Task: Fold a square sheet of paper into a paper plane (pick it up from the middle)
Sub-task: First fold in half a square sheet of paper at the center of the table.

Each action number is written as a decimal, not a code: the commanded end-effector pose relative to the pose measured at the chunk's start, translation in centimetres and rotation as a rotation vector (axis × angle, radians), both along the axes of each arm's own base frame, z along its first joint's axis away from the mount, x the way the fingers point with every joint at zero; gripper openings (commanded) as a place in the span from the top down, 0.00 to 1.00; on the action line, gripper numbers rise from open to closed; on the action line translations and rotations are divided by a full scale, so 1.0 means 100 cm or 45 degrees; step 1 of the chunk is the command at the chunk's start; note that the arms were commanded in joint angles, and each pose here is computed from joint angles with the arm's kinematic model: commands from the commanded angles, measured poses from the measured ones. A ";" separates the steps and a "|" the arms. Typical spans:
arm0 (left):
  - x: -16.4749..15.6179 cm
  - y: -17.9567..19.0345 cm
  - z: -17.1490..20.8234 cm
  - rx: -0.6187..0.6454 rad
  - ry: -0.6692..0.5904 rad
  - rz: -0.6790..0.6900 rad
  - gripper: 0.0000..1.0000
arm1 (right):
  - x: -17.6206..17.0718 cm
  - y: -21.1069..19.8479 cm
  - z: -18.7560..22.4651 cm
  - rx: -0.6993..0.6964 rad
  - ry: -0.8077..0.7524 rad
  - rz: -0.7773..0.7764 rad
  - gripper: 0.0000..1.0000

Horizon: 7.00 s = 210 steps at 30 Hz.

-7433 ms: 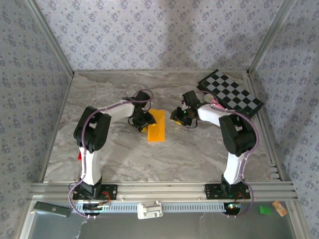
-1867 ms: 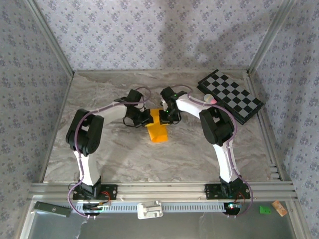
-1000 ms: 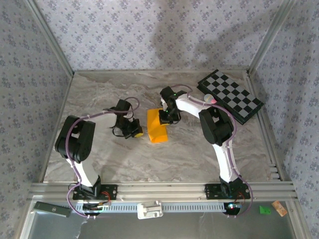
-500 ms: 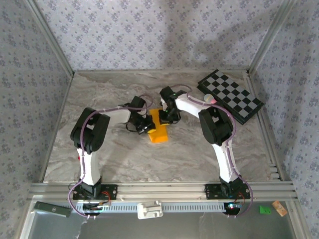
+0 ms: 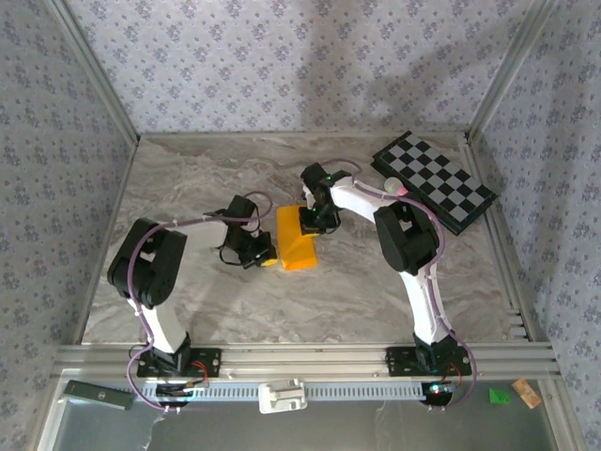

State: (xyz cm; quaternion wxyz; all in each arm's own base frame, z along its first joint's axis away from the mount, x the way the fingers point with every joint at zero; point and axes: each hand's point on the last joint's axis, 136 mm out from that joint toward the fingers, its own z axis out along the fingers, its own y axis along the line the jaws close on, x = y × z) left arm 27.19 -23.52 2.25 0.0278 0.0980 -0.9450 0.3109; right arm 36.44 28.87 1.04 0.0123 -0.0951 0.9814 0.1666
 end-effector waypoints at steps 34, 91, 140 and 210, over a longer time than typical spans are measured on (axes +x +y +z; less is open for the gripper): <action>-0.060 0.016 -0.020 0.124 0.096 -0.135 1.00 | -0.044 -0.085 -0.088 -0.511 0.239 -0.018 0.89; 0.104 -0.024 -0.010 0.000 -0.229 -0.005 1.00 | -0.054 -0.099 -0.092 -0.575 0.282 -0.027 0.90; 0.153 0.016 0.035 -0.163 -0.534 0.111 1.00 | -0.060 -0.109 -0.097 -0.620 0.293 0.016 0.90; 0.128 -0.044 0.002 -0.206 -0.256 0.055 1.00 | 0.021 -0.024 0.011 -0.075 -0.013 0.214 0.86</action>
